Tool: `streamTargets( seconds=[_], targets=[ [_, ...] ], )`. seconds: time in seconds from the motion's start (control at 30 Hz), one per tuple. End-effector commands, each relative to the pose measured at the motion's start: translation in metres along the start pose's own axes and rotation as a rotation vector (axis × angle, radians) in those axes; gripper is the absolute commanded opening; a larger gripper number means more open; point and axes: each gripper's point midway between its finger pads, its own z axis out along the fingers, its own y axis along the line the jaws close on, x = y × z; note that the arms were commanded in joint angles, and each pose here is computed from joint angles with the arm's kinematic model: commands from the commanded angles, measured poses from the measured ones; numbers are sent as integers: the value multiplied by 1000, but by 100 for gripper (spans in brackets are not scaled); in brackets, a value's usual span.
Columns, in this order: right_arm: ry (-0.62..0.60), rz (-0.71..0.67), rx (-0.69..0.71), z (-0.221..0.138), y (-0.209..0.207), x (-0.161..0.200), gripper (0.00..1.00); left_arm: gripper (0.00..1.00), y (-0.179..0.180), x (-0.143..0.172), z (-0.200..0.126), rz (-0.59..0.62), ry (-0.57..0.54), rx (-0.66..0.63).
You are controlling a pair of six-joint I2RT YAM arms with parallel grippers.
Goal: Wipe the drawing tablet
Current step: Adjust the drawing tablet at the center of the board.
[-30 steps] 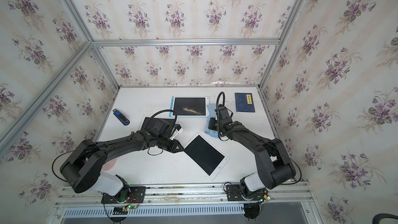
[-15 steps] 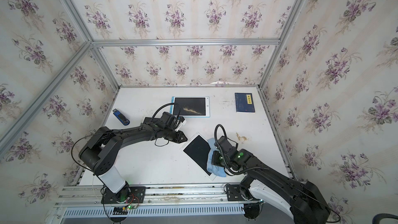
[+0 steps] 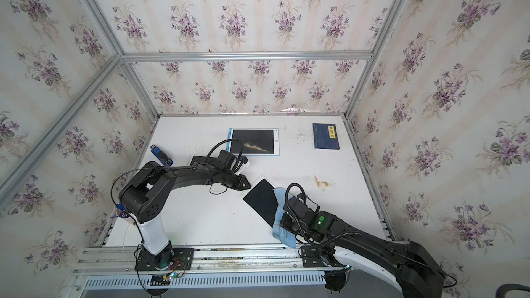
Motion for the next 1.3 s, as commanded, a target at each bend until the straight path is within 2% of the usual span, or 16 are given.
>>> streamTargets(
  seconds=[0.0, 0.2, 0.53, 0.87, 1.1, 1.27],
  targets=[
    [-3, 37, 204, 5, -50, -1, 0, 22, 0, 26, 4, -43, 63, 33],
    [-15, 14, 170, 11, -31, -32, 0, 21, 1, 51, 3, -77, 81, 46],
    [2, -56, 143, 37, -5, -91, 0, 21, -3, 71, -14, -91, 65, 31],
    [55, -130, 112, 69, 28, -116, 0, 21, -4, 78, -28, -96, 43, -1],
    [-6, -169, 130, 52, 34, -128, 0, 22, -4, 72, -37, -76, 5, -29],
    [-120, -275, 68, 19, 70, -153, 0, 28, -21, 49, -65, 14, -122, -35]
  ],
)
